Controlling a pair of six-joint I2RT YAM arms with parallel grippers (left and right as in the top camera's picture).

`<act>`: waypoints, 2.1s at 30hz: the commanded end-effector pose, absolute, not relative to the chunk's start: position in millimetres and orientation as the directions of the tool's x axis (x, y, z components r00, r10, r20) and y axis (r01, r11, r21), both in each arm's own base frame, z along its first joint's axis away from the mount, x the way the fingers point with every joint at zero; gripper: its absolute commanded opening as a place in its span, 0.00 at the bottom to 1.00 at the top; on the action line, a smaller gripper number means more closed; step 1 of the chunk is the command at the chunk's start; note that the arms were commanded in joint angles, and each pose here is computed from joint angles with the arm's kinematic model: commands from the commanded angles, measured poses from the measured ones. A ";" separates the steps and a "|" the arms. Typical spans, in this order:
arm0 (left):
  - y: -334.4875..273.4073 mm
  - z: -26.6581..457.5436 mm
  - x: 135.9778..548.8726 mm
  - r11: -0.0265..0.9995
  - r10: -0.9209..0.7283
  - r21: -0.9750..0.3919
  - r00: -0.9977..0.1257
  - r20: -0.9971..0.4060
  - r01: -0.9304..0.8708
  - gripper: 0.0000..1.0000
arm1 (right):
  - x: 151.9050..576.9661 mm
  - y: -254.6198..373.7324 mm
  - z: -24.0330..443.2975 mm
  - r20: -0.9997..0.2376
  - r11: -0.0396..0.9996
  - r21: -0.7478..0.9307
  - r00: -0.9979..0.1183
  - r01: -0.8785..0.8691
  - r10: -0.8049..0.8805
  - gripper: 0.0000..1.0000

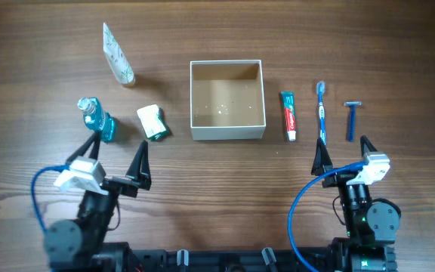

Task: Pack container
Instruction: 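Move the left gripper over the blue mouthwash bottle and lower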

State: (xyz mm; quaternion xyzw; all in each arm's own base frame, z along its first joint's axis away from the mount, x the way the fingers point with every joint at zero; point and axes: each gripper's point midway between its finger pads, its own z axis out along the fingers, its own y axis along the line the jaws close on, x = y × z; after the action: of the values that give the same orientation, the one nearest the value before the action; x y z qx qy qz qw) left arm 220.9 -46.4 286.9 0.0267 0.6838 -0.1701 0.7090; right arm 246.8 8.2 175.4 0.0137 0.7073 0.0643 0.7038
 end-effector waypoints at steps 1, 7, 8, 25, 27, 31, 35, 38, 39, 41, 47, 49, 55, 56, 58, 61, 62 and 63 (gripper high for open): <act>-56.8 334.8 219.9 0.942 -0.058 -0.076 -0.064 -0.996 0.326 1.00 | 246.7 9.3 175.7 -0.994 0.991 0.107 -0.005 -0.076 0.107 1.00; -46.2 371.0 247.9 0.963 0.041 -0.074 -0.411 -0.911 0.260 1.00 | 246.7 9.2 175.7 -0.994 0.991 0.106 -0.005 -0.076 0.106 1.00; -41.7 370.8 253.1 0.970 0.041 -0.076 -0.463 -0.885 0.232 1.00 | 246.7 9.2 175.8 -0.994 0.991 0.106 -0.005 -0.076 0.106 1.00; 65.7 335.2 312.9 0.940 -0.338 -0.152 -0.775 -0.534 -0.305 1.00 | 246.7 9.4 175.7 -0.994 0.991 0.106 -0.005 -0.076 0.106 1.00; 75.5 336.9 311.5 0.924 -0.382 -0.194 -0.755 -0.532 -0.331 1.00 | 246.7 9.3 175.7 -0.994 0.991 0.106 -0.005 -0.076 0.106 1.00; 76.7 338.4 310.2 0.910 -0.414 -0.267 -0.747 -0.520 -0.318 1.00 | 246.7 9.3 175.8 -0.994 0.991 0.107 -0.005 -0.076 0.107 1.00; 64.1 330.5 310.4 0.957 -0.272 -0.232 -0.815 -0.512 -0.174 1.00 | 246.7 9.3 175.7 -0.994 0.991 0.106 -0.005 -0.076 0.106 1.00; 65.1 311.9 312.3 0.964 -0.247 -0.203 -0.860 -0.446 -0.171 1.00 | 246.7 9.3 175.7 -0.994 0.991 0.107 -0.005 -0.076 0.107 1.00; 64.4 305.3 314.5 0.967 -0.232 -0.201 -0.875 -0.425 -0.158 1.00 | 246.7 9.3 175.7 -0.994 0.991 0.106 -0.005 -0.076 0.106 1.00; 62.3 291.1 318.9 0.972 -0.192 -0.202 -0.906 -0.379 -0.121 1.00 | 246.7 9.3 175.7 -0.994 0.991 0.106 -0.005 -0.076 0.106 1.00; 69.7 245.0 343.4 0.973 -0.149 -0.210 -0.954 -0.262 -0.095 1.00 | 246.7 9.3 175.7 -0.994 0.991 0.107 -0.005 -0.076 0.107 1.00; 69.3 235.7 348.9 0.968 -0.155 -0.229 -0.959 -0.238 -0.100 1.00 | 246.7 9.4 175.7 -0.994 0.991 0.107 -0.005 -0.076 0.107 1.00; 60.6 212.6 358.5 0.968 -0.064 -0.252 -0.979 -0.192 -0.014 1.00 | 246.7 9.3 175.7 -0.994 0.991 0.107 -0.005 -0.076 0.107 1.00; 58.3 210.3 359.9 0.968 -0.045 -0.252 -0.981 -0.190 0.004 1.00 | 246.7 9.4 175.7 -0.994 0.991 0.107 -0.005 -0.076 0.107 1.00; 54.2 204.1 363.0 0.968 -0.022 -0.250 -0.984 -0.178 0.024 1.00 | 246.7 9.4 175.7 -0.994 0.991 0.106 -0.005 -0.076 0.106 1.00; 52.0 190.9 367.5 0.975 0.005 -0.219 -0.990 -0.144 0.037 1.00 | 246.7 9.3 175.7 -0.994 0.991 0.106 -0.005 -0.076 0.106 1.00; 51.7 185.7 369.1 0.978 0.009 -0.206 -0.992 -0.128 0.035 1.00 | 246.7 9.3 175.7 -0.994 0.991 0.106 -0.005 -0.076 0.106 1.00; 51.4 182.0 370.3 0.979 0.011 -0.199 -0.993 -0.119 0.035 1.00 | 246.7 9.3 175.7 -0.994 0.991 0.107 -0.005 -0.076 0.107 1.00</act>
State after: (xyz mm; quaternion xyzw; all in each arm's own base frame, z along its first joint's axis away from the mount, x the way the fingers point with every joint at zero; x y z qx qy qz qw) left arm 362.3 54.4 196.1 -0.0121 0.9906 -0.1139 0.0748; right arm 246.9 8.2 174.6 0.0138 0.7080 0.0643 0.7032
